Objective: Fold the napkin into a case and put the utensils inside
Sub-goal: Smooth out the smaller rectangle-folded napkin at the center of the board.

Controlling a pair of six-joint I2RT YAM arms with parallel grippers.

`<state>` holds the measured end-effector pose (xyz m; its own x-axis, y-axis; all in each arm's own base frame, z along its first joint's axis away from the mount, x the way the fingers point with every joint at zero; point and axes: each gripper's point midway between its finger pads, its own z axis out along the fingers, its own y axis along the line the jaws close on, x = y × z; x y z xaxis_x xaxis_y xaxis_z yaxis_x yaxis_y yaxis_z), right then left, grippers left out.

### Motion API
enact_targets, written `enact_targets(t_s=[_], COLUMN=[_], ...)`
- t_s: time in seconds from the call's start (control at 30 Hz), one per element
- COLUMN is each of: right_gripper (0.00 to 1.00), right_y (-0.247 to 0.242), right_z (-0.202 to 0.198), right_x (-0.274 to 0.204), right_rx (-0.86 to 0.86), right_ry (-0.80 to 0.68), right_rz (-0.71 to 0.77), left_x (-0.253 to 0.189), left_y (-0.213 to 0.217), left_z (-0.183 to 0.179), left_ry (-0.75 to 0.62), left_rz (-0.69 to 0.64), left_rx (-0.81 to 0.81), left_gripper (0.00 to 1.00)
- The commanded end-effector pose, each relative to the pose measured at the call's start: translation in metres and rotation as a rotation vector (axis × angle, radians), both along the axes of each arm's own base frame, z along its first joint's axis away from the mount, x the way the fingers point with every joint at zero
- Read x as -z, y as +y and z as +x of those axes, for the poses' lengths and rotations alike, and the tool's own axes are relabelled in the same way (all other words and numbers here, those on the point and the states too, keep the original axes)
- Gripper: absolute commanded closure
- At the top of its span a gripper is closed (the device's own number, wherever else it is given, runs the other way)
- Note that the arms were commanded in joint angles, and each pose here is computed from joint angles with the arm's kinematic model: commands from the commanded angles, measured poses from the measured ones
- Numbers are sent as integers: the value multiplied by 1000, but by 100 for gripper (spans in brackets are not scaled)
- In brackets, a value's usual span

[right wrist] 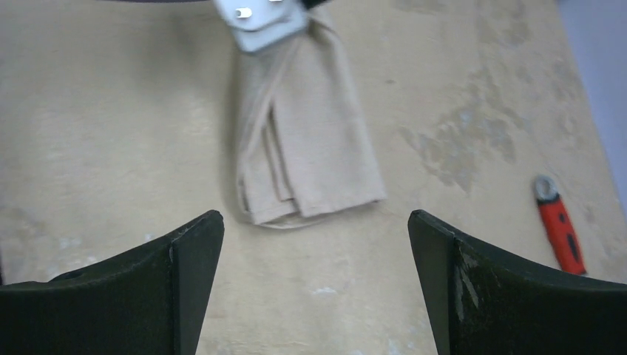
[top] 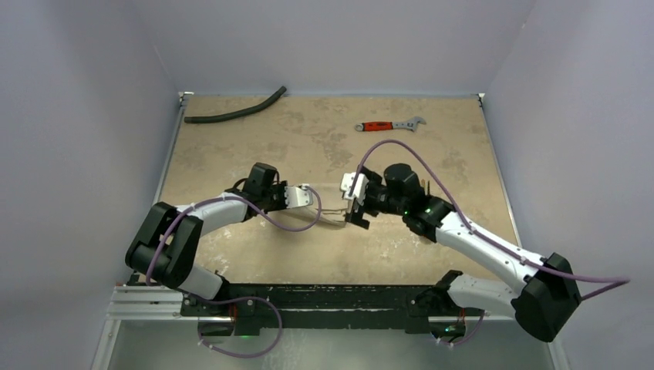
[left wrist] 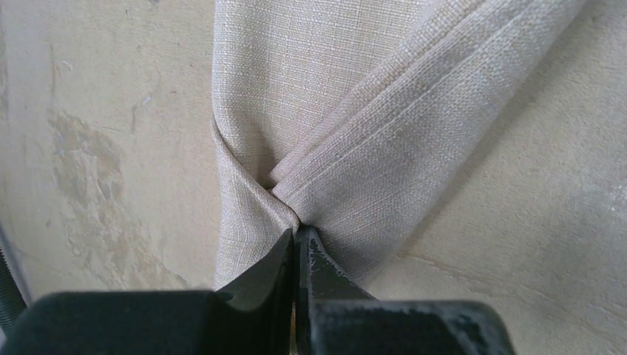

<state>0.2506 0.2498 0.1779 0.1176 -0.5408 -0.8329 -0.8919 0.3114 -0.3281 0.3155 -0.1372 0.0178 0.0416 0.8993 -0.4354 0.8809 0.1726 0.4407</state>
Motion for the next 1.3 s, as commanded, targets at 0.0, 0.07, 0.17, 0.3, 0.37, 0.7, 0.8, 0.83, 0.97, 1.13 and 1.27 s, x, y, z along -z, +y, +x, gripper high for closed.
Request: enact_targets(t_s=[0.0,0.07,0.17,0.3,0.37,0.7,0.8,0.83,0.97,1.13,1.27], right_gripper=[3,3,1,1,1,7,10,11,22,57,80], right_y=[26,36,45,43,45,50,54,55,64,72,78], right_z=[-43,-47,-41,-19,-20,-4,2,4,14,22,22], right_x=[38,64,83,86,94,123,130,131,134,132,118], right_rx=[-199,-222,-238,-170,-182,-183,-185,-184,-168,-131,-128], right_ry=[65,45,29,-96,-85,-35,-10,-6,-1,31,30], right_rz=[-60,-125,-170,-183,-181,-209,-239,-246,-248,-228,-179], left_x=[50,50,50,50,51,48,49,49,48,46,41], left_y=[32,32,35,37,37,44,48,50,61,71,77], left_z=[-61,-62,-62,-61,-60,-59,-60,-60,-64,-65,-59], left_ry=[293,297,295,283,278,273,275,277,283,271,250], left_rz=[95,96,104,102,103,96,106,109,136,165,175], left_rx=[-86,-81,-78,-76,-82,-75,-71,-72,-65,-59,-66], left_gripper=[100,100,100,100,100,100,100,100,100,100,100])
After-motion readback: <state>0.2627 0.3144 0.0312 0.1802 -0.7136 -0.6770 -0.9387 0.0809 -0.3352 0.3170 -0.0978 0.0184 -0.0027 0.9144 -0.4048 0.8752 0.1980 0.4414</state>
